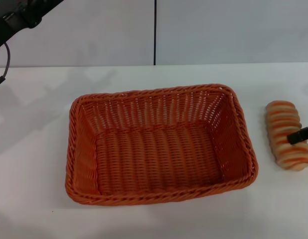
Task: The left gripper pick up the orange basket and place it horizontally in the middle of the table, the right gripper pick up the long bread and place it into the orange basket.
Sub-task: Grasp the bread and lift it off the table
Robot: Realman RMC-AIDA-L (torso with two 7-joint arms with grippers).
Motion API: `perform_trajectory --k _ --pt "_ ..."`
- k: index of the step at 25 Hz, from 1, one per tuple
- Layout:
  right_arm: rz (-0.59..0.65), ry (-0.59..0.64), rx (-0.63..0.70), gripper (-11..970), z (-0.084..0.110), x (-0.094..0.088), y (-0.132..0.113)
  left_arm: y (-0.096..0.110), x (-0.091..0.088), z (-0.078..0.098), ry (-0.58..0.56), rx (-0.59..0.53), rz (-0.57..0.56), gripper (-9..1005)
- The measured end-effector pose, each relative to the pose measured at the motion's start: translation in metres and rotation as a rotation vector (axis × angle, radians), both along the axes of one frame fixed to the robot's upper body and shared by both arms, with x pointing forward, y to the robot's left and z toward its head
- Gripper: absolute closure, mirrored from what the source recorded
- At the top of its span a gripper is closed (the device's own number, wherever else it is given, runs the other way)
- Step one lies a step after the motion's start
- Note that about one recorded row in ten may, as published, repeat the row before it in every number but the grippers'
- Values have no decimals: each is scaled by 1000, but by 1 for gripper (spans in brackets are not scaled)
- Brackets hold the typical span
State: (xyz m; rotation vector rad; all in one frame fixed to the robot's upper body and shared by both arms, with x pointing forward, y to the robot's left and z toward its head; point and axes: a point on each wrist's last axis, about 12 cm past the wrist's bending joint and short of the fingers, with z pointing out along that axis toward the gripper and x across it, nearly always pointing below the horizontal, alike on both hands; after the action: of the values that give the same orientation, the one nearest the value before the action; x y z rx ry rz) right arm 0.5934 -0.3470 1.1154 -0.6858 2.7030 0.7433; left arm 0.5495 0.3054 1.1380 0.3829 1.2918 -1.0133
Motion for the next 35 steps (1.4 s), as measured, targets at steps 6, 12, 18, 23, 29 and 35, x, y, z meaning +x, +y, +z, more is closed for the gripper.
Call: perform_trajectory --k 6,12,18,23,29,35 --pt "10 0 -15 459 -2 1 4 0 3 0 9 9 9 245" --pt "19 2 -12 586 -2 1 7 0 3 0 9 11 10 245" --pt "20 5 -10 642 -3 0 7 -1 4 1 6 12 8 246" --pt "17 6 -9 681 -3 -1 6 -1 5 1 5 12 7 246" --pt "-37 -62 32 722 6 -1 -5 -1 5 1 6 14 7 246" --pt "-75 -242 179 746 34 -6 -18 0 5 1 6 15 8 247"
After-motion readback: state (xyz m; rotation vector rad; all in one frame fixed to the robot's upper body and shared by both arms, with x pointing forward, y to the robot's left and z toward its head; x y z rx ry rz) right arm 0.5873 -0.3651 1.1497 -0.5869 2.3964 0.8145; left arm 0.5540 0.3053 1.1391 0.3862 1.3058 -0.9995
